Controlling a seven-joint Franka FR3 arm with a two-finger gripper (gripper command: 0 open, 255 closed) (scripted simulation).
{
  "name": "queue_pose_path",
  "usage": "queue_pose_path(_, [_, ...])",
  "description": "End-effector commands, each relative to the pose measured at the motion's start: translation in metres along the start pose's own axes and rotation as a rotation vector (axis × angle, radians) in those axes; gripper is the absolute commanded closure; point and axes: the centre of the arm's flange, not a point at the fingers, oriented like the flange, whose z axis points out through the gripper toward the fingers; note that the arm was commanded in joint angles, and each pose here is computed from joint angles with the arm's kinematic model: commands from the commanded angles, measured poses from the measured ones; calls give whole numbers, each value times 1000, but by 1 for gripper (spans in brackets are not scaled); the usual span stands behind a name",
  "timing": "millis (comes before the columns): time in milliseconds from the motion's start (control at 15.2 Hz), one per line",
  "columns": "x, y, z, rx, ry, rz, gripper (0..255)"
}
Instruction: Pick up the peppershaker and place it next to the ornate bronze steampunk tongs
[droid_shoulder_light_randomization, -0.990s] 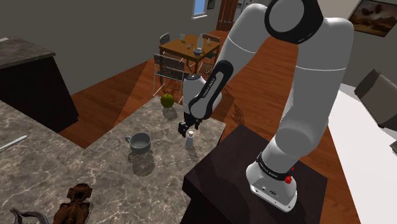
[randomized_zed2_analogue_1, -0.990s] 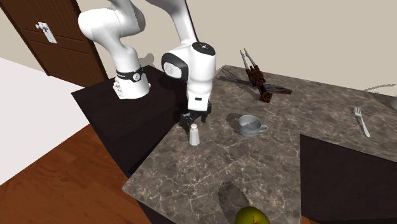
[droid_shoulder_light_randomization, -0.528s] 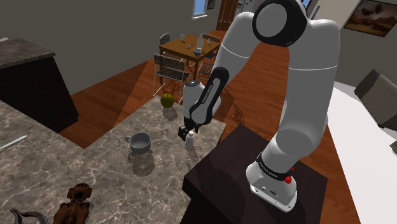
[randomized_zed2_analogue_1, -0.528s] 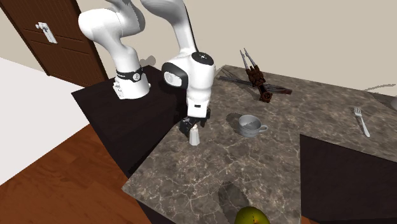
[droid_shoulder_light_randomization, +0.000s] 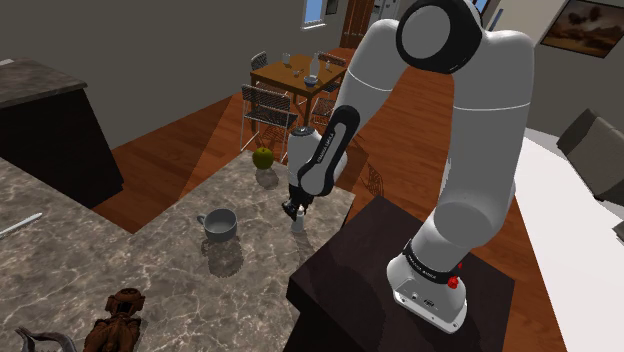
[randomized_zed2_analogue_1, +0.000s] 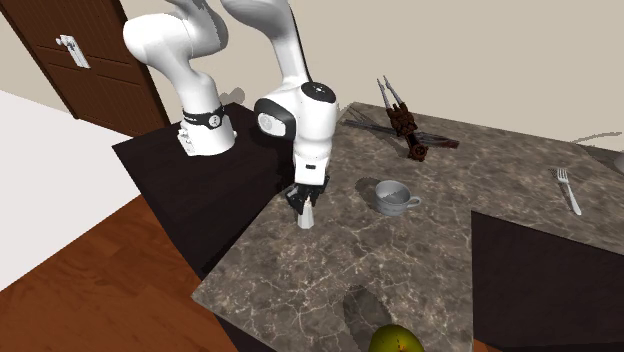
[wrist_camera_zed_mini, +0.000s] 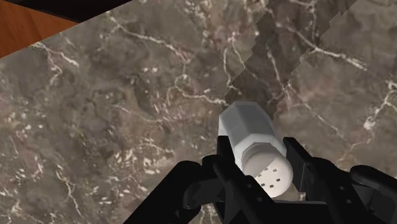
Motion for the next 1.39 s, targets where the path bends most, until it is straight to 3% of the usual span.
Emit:
queue_pose_path(0, [0, 0, 0, 0, -1, 0, 255])
queue_pose_path(396, [0, 0, 0, 0, -1, 0, 255])
queue_pose_path(1320, [-6, 3, -73, 0, -1, 0, 255])
